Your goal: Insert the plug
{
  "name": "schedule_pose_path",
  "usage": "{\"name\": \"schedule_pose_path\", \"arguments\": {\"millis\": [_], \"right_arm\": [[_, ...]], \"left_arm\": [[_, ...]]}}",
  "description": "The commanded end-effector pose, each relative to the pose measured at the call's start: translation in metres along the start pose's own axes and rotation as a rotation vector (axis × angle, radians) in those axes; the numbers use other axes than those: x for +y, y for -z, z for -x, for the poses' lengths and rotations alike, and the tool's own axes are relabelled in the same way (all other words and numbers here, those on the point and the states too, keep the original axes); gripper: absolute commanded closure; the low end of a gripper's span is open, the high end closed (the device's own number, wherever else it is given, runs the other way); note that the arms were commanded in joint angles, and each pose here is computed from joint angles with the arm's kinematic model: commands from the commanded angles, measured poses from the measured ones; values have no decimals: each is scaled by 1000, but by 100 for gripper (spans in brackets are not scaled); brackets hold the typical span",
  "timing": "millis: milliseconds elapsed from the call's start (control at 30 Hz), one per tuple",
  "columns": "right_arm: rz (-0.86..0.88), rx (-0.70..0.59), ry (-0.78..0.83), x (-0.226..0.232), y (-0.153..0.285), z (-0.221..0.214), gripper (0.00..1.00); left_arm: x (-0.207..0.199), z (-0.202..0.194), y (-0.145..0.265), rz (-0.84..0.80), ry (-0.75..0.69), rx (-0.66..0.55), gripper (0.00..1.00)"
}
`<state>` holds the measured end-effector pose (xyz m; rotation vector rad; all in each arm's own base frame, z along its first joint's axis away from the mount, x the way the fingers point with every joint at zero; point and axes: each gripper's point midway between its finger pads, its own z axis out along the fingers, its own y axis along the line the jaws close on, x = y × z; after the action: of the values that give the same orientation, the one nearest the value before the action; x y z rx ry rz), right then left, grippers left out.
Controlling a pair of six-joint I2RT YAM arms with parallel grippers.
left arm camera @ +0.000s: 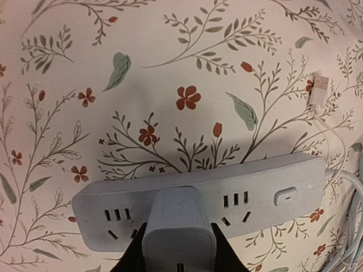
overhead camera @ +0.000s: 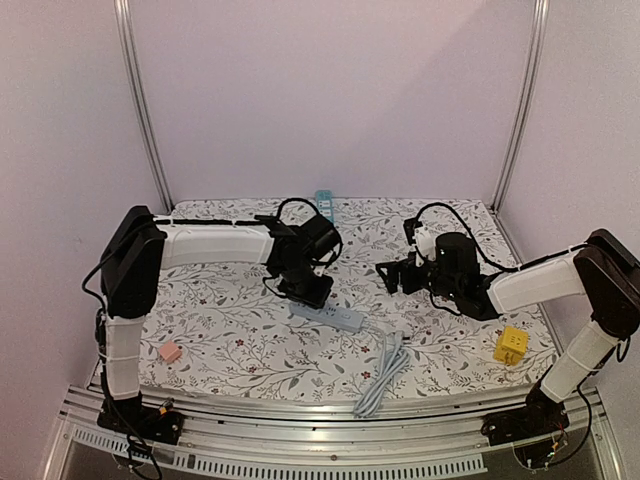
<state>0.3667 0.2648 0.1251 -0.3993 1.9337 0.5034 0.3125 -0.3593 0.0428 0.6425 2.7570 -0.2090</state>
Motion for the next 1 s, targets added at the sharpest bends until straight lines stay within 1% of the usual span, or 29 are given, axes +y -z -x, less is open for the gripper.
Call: {"name": "schedule_pose_path", "arguments": {"millis": [0, 267, 533, 700, 967], "right_arm": [[-10, 19, -8, -2, -5, -4, 1], [-16, 20, -6, -4, -5, -6, 1], [-26, 29, -3, -6, -6, -11, 1], [-24, 28, -2, -6, -8, -11, 1], [-19, 24, -6, -4, -7, -7, 1]], "left_arm": [[40, -43, -62, 161, -42, 145, 100], [34, -46, -75, 172, -61, 169, 100], [33, -64, -93, 144, -66, 213, 100], [30, -64, -92, 116, -67, 200, 100], [32, -55, -81, 116, -66, 141, 100]]}}
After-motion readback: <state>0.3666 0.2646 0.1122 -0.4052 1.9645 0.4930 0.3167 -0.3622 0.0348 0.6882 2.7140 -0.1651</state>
